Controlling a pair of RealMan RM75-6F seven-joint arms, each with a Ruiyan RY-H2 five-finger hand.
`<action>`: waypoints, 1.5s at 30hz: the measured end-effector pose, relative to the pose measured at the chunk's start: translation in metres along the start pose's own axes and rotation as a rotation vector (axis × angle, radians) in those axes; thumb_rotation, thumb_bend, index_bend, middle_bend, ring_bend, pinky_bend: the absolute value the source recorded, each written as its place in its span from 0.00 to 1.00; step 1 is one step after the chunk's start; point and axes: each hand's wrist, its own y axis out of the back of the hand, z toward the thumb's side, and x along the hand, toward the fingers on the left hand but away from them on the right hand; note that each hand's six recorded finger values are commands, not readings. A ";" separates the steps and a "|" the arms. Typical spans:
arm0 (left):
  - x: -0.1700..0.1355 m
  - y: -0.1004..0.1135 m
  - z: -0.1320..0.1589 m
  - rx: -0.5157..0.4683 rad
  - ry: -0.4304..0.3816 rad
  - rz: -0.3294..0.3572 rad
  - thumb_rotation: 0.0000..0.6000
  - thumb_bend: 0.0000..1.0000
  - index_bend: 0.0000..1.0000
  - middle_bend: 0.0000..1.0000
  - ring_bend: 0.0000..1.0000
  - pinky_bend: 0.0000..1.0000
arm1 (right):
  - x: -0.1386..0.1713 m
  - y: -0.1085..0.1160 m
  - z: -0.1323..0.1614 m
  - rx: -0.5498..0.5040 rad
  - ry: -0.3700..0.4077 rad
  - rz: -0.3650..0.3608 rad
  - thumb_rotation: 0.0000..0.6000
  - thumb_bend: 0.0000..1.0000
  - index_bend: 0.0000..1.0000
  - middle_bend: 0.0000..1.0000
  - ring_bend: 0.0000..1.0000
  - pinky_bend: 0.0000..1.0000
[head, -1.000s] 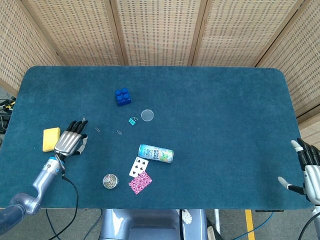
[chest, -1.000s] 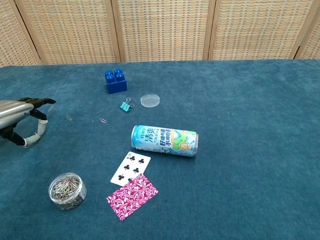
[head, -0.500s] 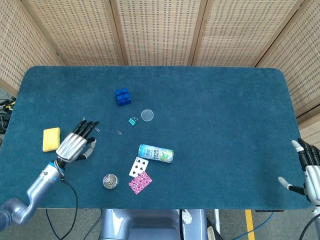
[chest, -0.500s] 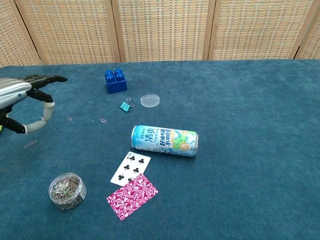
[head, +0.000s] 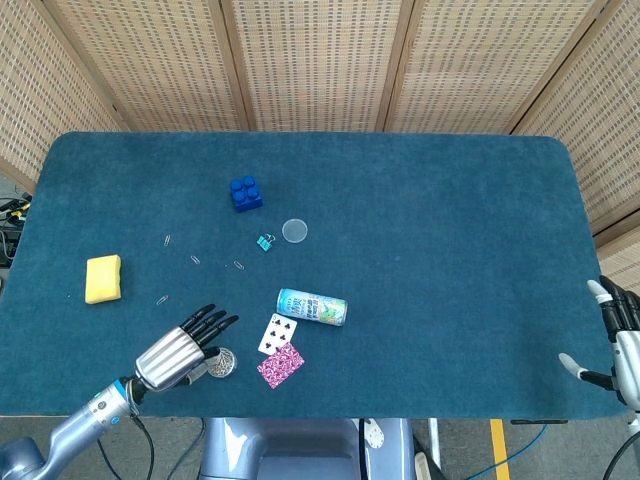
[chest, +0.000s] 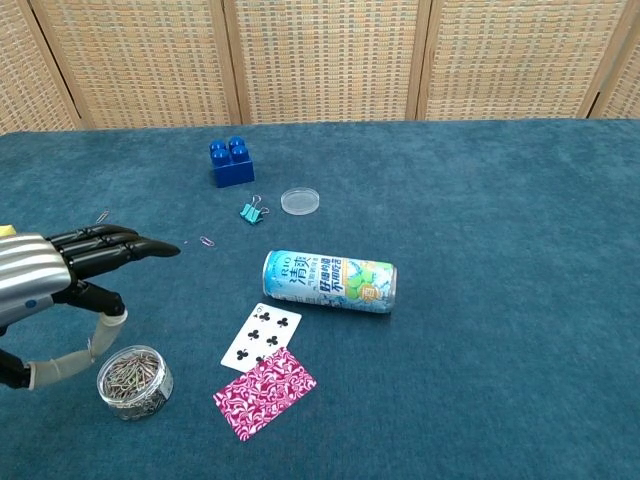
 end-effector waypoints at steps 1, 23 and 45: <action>0.000 -0.002 0.001 -0.002 0.000 -0.006 1.00 0.42 0.75 0.00 0.00 0.00 | 0.000 0.000 0.000 0.000 0.000 0.000 1.00 0.00 0.04 0.00 0.00 0.00; 0.010 -0.016 -0.008 -0.023 0.034 -0.028 1.00 0.18 0.48 0.00 0.00 0.00 | 0.000 -0.001 0.000 0.005 -0.002 0.004 1.00 0.00 0.04 0.00 0.00 0.00; 0.008 0.022 -0.060 -0.060 0.196 0.082 1.00 0.44 0.47 0.00 0.00 0.00 | 0.000 0.000 0.001 0.002 0.001 0.003 1.00 0.00 0.04 0.00 0.00 0.00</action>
